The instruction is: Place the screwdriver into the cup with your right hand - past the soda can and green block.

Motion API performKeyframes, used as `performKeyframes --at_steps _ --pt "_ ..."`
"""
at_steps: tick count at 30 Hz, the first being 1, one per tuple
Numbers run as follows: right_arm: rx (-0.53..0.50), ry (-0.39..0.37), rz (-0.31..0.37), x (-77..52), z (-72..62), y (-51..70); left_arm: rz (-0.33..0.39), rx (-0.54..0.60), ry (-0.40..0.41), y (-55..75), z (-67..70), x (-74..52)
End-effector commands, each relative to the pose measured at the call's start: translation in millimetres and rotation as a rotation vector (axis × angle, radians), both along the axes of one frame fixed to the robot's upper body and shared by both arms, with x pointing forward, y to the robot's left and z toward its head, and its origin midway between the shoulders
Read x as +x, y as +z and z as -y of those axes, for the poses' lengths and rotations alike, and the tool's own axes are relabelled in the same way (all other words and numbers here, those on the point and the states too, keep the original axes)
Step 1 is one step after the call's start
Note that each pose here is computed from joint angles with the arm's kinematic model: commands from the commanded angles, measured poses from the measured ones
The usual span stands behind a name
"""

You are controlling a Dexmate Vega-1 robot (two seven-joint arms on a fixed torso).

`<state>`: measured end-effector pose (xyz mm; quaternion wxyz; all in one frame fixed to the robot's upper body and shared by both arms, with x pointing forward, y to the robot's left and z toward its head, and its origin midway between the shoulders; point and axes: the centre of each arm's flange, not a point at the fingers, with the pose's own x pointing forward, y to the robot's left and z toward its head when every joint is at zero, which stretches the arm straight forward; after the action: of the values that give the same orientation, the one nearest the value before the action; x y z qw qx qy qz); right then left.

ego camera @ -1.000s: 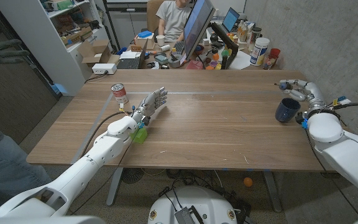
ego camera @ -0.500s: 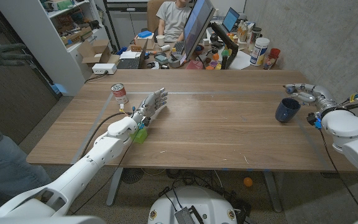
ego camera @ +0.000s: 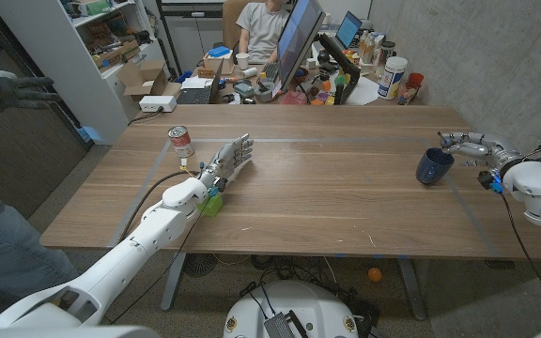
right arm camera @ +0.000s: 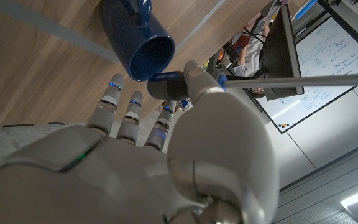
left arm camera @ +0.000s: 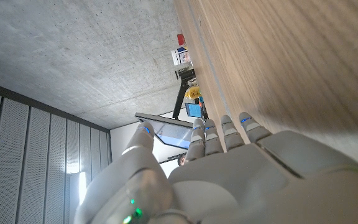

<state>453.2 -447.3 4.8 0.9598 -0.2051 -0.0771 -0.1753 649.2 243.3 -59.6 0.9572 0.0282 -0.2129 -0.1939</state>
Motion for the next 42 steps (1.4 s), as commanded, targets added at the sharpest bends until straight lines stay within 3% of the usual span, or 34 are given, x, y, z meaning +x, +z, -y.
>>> performKeyframes --at_steps 1,11,23,42 --pt "0.066 0.023 -0.092 9.1 16.6 -6.9 -0.004 0.002 0.005 -0.6 0.2 -1.4" --pt "0.071 0.064 -0.148 22.0 17.5 -7.3 -0.007 0.004 0.006 -0.2 1.7 -0.7" --pt "0.043 0.104 -0.130 30.5 9.3 9.5 -0.005 -0.007 0.008 -1.7 2.3 -1.0" --pt "0.063 0.177 -0.165 29.6 9.9 8.0 -0.001 -0.013 0.011 -2.9 0.9 -3.3"
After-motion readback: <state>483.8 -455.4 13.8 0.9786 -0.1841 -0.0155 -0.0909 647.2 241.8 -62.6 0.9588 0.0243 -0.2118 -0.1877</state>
